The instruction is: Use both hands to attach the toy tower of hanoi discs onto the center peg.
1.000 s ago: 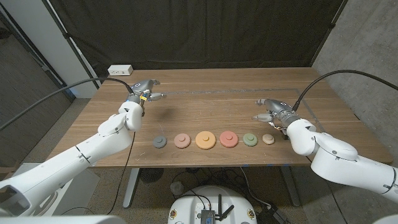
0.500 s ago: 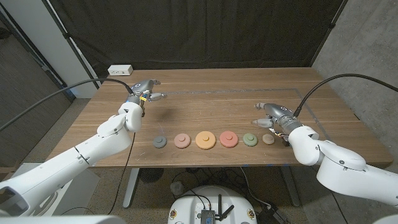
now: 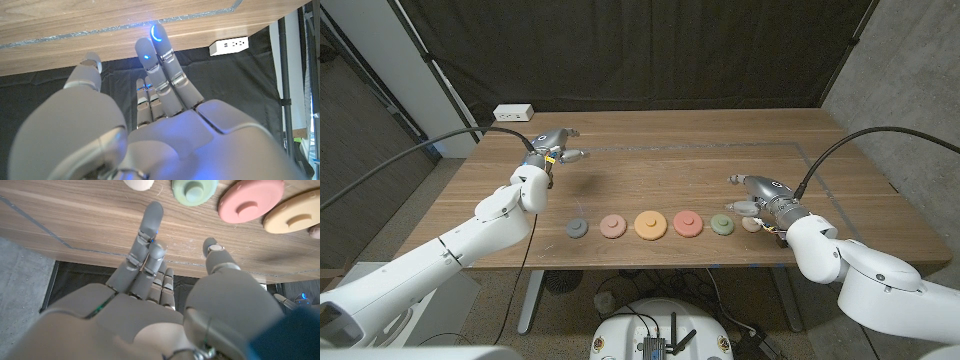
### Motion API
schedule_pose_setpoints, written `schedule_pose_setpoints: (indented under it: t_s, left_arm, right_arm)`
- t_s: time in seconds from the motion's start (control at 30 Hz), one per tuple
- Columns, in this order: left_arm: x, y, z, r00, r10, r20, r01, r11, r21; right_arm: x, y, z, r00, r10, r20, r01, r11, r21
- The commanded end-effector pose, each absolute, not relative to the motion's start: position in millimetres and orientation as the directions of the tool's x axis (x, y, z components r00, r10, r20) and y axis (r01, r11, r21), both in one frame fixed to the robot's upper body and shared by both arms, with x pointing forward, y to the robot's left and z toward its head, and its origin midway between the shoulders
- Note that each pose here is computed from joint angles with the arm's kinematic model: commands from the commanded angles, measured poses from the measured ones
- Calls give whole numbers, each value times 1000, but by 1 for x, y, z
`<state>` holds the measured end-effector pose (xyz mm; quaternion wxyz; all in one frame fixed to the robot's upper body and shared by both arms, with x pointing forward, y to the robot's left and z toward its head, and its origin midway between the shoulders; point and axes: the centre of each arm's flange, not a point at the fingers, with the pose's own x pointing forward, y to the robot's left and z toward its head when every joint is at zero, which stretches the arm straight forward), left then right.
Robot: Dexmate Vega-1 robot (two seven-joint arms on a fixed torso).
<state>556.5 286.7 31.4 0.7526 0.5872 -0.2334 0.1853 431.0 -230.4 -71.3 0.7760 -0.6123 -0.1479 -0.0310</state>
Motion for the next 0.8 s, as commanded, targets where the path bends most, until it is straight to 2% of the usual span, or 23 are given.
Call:
schedule_pose_setpoints:
  t_s: [0.03, 0.8]
  left_arm:
    - [553, 285, 33, 816, -3, 578, -560, 241, 793]
    - [549, 285, 31, 811, -6, 585, -566, 243, 788]
  right_arm:
    - [421, -230, -81, 961, 133, 244, 209, 232, -950]
    - [418, -216, -83, 959, 186, 213, 182, 171, -968]
